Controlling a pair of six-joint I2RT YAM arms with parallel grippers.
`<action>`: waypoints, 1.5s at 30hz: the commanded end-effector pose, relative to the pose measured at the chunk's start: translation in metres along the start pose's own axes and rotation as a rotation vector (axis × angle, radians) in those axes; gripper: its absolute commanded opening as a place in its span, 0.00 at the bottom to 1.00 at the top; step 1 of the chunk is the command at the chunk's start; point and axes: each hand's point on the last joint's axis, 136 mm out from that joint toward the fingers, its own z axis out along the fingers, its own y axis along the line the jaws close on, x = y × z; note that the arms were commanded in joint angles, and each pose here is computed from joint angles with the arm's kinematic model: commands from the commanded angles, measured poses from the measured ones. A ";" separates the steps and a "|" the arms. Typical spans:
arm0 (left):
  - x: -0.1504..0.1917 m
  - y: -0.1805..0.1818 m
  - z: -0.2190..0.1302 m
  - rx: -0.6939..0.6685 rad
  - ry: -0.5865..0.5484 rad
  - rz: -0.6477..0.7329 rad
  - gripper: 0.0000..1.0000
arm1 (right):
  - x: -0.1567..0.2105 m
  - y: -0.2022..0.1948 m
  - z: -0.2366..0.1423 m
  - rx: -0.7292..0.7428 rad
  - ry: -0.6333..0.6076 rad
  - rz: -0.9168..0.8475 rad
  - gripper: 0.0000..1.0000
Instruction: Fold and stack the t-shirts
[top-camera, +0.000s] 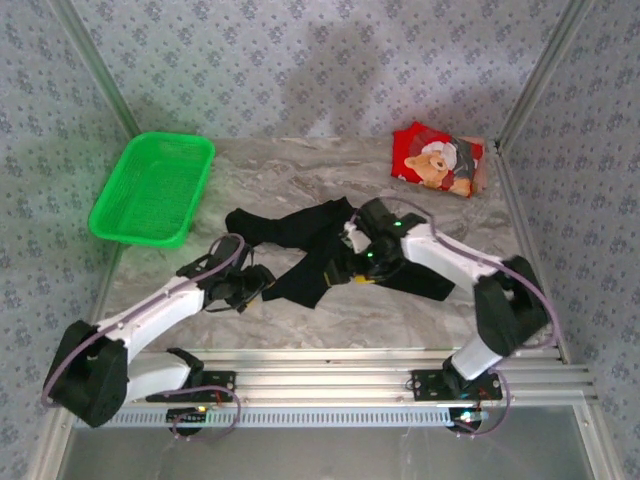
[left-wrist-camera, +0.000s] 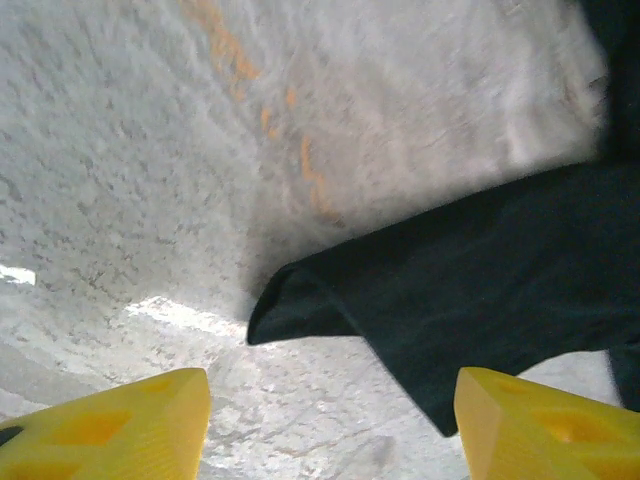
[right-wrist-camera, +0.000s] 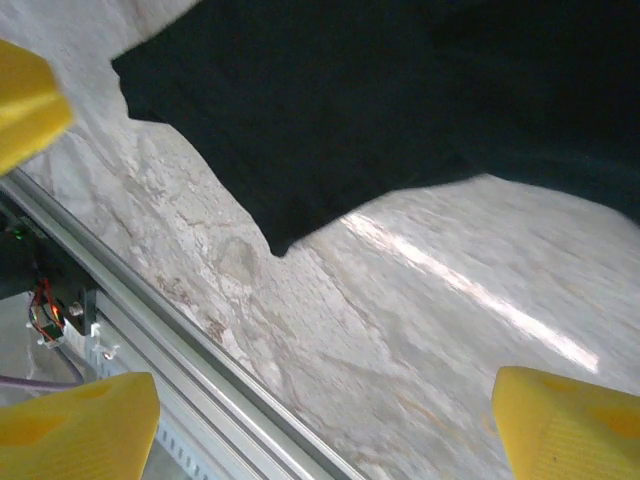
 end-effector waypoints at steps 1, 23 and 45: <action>-0.022 -0.013 -0.018 0.084 -0.130 -0.032 0.70 | -0.008 0.015 0.032 0.029 0.065 0.052 0.86; -0.033 0.006 -0.112 0.139 -0.354 0.107 0.88 | -0.071 -0.011 0.091 0.355 0.011 0.146 0.09; 0.011 -0.045 -0.051 0.204 -0.101 0.155 0.88 | -0.003 -0.021 -0.019 0.120 -0.139 0.298 0.00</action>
